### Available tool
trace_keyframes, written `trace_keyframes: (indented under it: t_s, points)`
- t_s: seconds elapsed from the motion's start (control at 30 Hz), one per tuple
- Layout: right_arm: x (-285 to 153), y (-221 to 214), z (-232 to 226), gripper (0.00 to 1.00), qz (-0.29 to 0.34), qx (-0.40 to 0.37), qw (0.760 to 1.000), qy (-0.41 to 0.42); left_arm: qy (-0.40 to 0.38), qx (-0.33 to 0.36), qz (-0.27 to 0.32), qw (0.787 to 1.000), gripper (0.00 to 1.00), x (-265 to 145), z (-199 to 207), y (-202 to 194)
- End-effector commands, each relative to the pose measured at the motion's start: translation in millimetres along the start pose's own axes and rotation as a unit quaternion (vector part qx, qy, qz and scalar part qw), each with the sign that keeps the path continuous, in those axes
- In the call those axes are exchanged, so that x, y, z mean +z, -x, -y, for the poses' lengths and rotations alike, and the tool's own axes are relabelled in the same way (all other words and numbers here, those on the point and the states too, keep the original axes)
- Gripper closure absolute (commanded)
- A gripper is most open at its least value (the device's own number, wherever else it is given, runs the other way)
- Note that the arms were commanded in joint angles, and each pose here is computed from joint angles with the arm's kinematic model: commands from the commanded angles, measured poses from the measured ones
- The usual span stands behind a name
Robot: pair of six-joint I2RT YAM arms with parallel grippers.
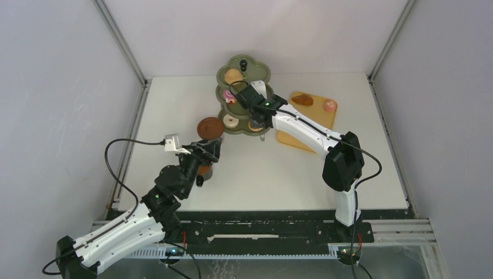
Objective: Serve the afternoon tea
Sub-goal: Place the desert on the desert table.
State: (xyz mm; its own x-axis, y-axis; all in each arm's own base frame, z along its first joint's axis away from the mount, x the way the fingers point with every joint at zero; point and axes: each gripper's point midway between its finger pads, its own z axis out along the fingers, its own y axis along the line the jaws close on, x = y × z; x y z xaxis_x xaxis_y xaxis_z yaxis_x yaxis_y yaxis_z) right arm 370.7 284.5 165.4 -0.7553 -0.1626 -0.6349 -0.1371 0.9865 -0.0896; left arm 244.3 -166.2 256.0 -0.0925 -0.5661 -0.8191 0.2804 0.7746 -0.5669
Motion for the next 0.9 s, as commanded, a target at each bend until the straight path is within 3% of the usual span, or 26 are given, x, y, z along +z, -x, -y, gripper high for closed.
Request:
trace_keyframes:
  t_s: [0.0,0.87]
  points:
    - [-28.2,21.4,-5.5,0.79,0.041,0.013,0.999,0.028,-0.028,-0.02,0.021,0.999,0.29,1.2,19.5,19.5]
    - [-34.6,10.6,-12.5,0.74,0.035,-0.002,0.999,0.027,-0.028,-0.024,0.02,0.999,0.3,0.4,19.0,18.8]
